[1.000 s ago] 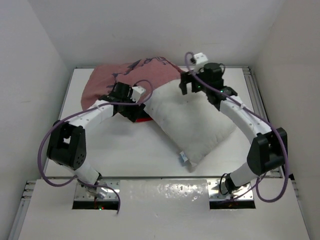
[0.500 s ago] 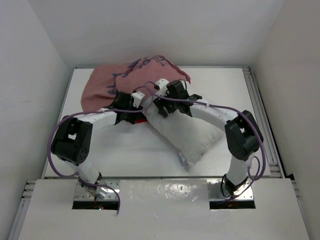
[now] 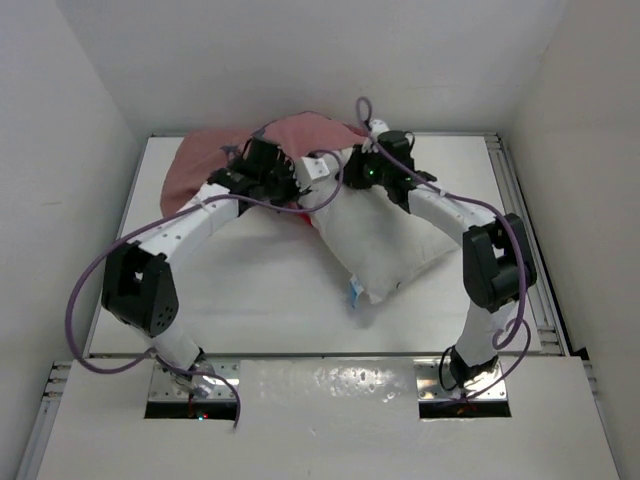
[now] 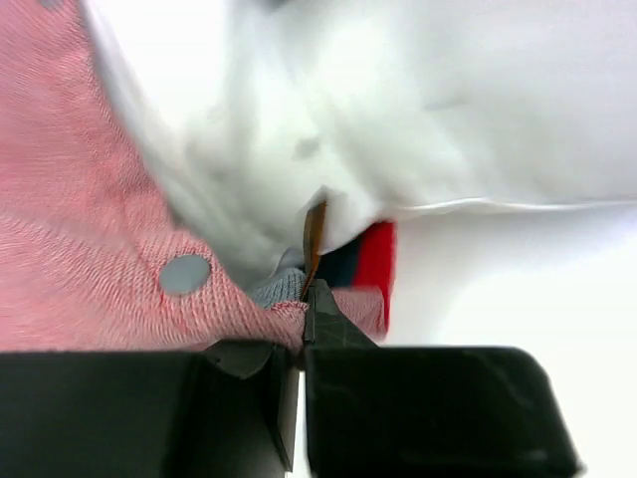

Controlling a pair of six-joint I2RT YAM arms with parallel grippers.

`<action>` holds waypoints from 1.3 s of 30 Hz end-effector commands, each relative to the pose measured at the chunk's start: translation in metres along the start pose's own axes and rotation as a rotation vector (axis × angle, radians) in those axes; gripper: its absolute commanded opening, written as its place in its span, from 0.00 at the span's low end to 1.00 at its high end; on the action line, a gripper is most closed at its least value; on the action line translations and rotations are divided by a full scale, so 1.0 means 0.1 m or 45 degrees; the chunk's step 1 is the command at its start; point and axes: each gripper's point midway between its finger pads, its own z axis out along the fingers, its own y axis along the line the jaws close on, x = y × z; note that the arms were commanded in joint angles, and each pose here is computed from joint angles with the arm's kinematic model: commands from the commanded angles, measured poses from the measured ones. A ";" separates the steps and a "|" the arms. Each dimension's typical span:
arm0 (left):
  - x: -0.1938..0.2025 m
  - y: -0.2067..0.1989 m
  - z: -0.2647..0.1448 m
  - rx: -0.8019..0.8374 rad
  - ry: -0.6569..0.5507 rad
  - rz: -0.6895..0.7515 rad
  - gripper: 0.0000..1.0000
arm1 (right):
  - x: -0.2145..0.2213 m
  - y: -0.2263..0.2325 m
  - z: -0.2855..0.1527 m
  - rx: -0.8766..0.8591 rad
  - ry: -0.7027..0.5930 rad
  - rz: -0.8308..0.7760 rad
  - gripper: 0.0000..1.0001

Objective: Put the pillow into the pillowcase

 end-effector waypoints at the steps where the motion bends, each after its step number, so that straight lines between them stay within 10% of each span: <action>1: -0.72 -0.46 -0.56 0.322 -0.282 0.310 0.00 | -1.46 0.34 -0.24 -0.195 -0.565 0.248 0.00; 7: -1.17 -0.54 -0.68 0.473 -0.479 0.168 0.00 | -1.95 0.24 -0.15 -0.074 -0.782 0.422 0.00; 15: -2.22 -0.16 -0.95 0.557 -0.842 0.007 0.00 | -1.58 0.17 0.33 0.010 -0.653 0.566 0.00; 22: -1.54 -0.15 -0.50 0.433 -0.581 0.049 0.00 | -0.97 0.60 -0.10 -0.352 -0.553 0.248 0.00; 24: -1.39 -0.39 -0.56 0.506 -0.515 0.086 0.21 | -0.59 0.76 -0.19 -0.516 -0.390 0.138 0.01; 25: -1.34 -0.46 -0.59 0.539 -0.496 0.091 0.60 | -0.51 0.80 -0.29 -0.551 -0.368 0.049 0.11; 26: -1.32 -0.50 -0.62 0.552 -0.486 0.091 0.76 | -0.40 0.80 -0.34 -0.557 -0.323 0.030 0.54; 29: -1.30 -0.28 -0.69 0.468 -0.466 0.040 0.96 | -0.21 0.49 -0.51 -0.378 -0.323 -0.016 0.99; 30: -1.32 -0.16 -0.69 0.418 -0.472 0.012 0.96 | -0.25 0.38 -0.54 -0.316 -0.340 -0.033 0.99; 32: -1.43 0.18 -0.71 0.287 -0.523 -0.119 0.95 | -0.39 0.18 -0.58 -0.188 -0.353 -0.056 0.99; 34: -1.42 0.42 -0.67 0.213 -0.538 -0.239 0.33 | -0.51 -0.15 -0.61 -0.054 -0.348 -0.007 0.89; 35: -1.44 0.53 -0.62 0.152 -0.545 -0.251 0.11 | -0.72 -0.27 -0.60 -0.027 -0.371 0.007 0.29; 36: -1.33 0.70 -0.53 0.027 -0.465 -0.291 0.00 | -0.76 -0.34 -0.57 -0.001 -0.351 0.042 0.09; 38: -1.15 0.85 -0.30 -0.064 -0.349 -0.284 0.00 | -0.93 -0.44 -0.54 0.061 -0.316 0.072 0.08; 39: -1.00 1.00 -0.23 -0.172 -0.254 -0.283 0.10 | -0.84 -0.53 -0.42 0.090 -0.258 0.077 0.34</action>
